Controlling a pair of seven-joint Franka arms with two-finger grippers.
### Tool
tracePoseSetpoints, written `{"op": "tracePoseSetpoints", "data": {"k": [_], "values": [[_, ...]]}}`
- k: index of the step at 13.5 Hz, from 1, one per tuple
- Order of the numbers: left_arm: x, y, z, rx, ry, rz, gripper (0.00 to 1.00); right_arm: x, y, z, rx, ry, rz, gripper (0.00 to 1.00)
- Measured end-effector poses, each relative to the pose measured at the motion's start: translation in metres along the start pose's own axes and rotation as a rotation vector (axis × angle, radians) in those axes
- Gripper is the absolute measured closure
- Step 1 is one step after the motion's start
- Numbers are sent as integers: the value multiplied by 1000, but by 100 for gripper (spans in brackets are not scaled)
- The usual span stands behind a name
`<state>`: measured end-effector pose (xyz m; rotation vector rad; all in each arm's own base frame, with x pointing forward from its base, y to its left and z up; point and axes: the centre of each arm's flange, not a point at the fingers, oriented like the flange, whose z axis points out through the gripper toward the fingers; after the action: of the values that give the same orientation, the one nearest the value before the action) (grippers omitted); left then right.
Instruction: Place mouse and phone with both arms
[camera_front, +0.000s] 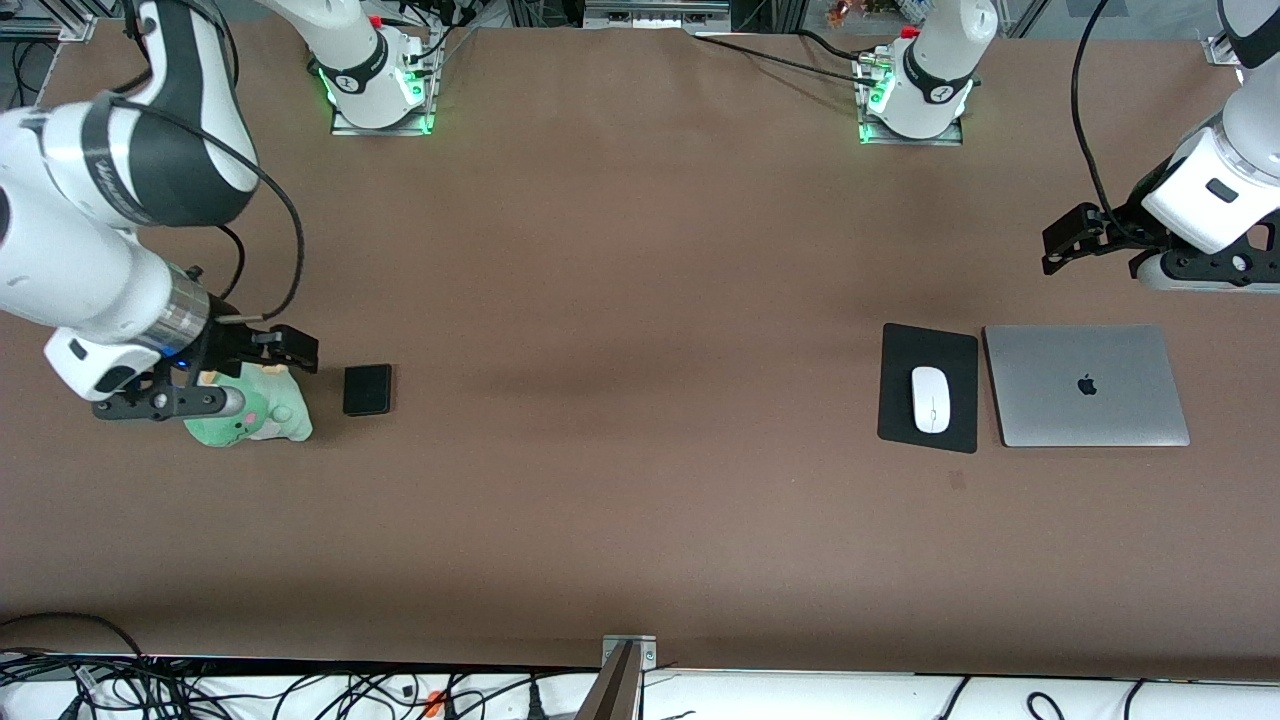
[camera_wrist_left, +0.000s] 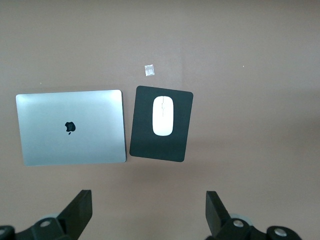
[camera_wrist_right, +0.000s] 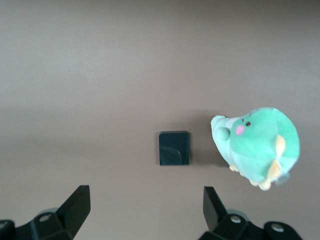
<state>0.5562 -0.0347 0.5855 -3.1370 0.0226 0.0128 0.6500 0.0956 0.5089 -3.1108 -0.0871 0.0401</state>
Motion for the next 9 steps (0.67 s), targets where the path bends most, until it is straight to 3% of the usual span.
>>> {"op": "tracePoseSetpoints", "data": {"k": [2, 9], "values": [[0, 0, 0, 0, 0, 0, 0, -4, -1, -26, 0, -12, -4, 0], [0, 0, -1, 0, 3, 0, 0, -8, 27, -68, 1, 33, 57, 0]]}}
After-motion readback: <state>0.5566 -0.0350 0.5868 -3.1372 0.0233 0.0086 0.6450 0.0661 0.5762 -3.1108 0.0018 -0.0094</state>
